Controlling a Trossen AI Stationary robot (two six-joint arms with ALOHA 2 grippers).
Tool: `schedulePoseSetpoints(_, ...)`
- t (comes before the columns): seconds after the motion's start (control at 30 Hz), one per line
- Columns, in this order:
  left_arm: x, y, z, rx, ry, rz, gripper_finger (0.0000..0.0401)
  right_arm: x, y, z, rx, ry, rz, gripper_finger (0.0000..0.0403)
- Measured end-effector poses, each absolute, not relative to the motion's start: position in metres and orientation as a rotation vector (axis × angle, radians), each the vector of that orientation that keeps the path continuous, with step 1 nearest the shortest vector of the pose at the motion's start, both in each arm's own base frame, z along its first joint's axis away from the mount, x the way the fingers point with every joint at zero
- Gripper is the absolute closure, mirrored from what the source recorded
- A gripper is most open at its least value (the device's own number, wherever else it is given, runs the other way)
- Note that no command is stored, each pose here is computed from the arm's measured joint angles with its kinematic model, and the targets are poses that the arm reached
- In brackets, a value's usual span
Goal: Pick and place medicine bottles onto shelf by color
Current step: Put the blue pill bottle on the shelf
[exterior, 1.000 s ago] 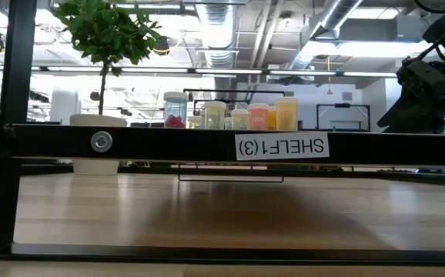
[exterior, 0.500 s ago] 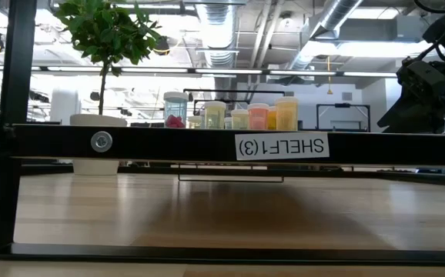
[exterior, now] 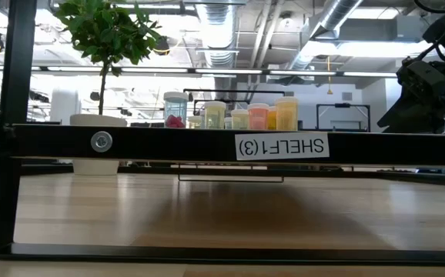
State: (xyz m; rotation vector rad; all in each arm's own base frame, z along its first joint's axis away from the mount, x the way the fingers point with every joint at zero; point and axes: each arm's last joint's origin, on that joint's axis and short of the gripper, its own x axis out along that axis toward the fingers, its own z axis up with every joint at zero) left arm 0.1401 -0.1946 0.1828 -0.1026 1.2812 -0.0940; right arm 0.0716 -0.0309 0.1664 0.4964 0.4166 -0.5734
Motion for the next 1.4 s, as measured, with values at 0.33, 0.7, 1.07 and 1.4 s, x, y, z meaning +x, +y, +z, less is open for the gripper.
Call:
schedulePoseSetpoints(0.33,0.138,-0.193,0.182,-0.093,1.312,-0.098,0.0298,0.072,-0.031,0.166,0.496,0.417,-0.573,0.0168)
schedulePoseSetpoints(0.7,0.142,-0.189,0.192,-0.028,1.337,-0.095,0.0298,0.072,-0.031,0.166,0.496,0.417,-0.573,0.0168)
schedulePoseSetpoints(1.07,0.183,-0.164,0.250,0.106,1.320,-0.130,0.0300,0.072,-0.031,0.166,0.496,0.417,-0.573,0.0168)
schedulePoseSetpoints(1.4,0.241,-0.150,0.270,-0.006,1.335,-0.168,0.0297,0.072,-0.031,0.166,0.496,0.417,-0.573,0.0168)
